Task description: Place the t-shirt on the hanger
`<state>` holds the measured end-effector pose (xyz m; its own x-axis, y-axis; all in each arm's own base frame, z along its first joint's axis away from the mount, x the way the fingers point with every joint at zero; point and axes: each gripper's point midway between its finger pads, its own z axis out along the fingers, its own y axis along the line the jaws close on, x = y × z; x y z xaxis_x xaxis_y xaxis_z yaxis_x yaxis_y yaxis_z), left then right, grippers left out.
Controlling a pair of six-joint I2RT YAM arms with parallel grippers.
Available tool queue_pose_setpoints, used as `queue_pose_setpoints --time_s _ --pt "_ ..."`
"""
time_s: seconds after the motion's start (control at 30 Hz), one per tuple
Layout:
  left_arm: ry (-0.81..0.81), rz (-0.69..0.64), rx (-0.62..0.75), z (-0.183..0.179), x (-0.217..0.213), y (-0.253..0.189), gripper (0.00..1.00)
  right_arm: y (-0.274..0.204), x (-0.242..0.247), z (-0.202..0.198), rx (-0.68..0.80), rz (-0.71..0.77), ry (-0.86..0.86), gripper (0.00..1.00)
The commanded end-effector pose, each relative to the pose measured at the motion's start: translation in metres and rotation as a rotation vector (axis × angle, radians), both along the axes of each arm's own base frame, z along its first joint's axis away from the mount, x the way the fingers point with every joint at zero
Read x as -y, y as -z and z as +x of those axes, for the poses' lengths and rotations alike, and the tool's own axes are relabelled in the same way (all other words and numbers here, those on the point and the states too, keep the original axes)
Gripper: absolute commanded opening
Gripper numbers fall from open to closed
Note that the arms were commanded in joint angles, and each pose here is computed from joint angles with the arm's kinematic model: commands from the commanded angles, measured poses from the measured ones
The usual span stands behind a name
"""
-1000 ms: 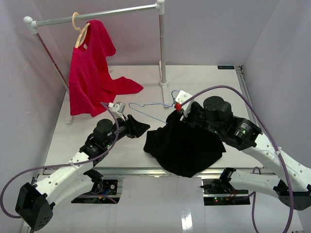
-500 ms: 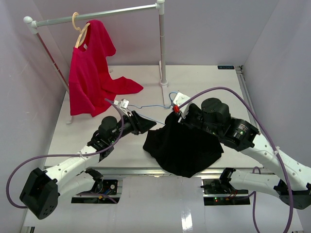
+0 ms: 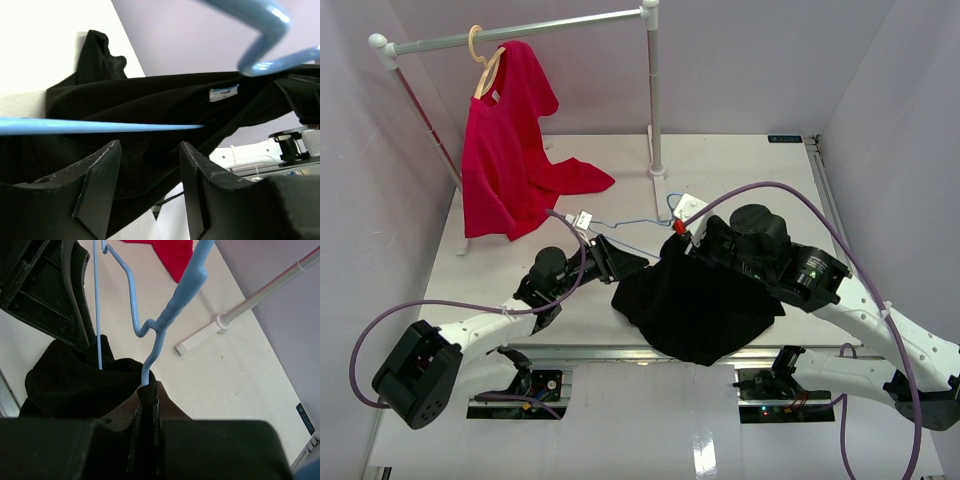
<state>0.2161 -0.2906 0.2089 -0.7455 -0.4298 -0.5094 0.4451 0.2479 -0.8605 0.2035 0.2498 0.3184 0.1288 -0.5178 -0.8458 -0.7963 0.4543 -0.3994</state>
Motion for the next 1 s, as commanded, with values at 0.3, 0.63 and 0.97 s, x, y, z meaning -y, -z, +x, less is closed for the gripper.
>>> queue_pose_setpoints --time_s 0.3,0.63,0.97 --pt "-0.291 0.127 0.078 0.021 -0.050 -0.040 0.63 -0.038 0.011 0.020 0.132 0.075 0.123 0.08" --pt "-0.187 -0.031 0.010 0.004 -0.042 -0.047 0.62 -0.083 0.007 0.018 0.208 0.217 0.109 0.08" --pt "-0.097 -0.095 -0.007 0.001 -0.027 -0.051 0.62 -0.129 0.004 -0.020 0.326 0.382 -0.097 0.08"
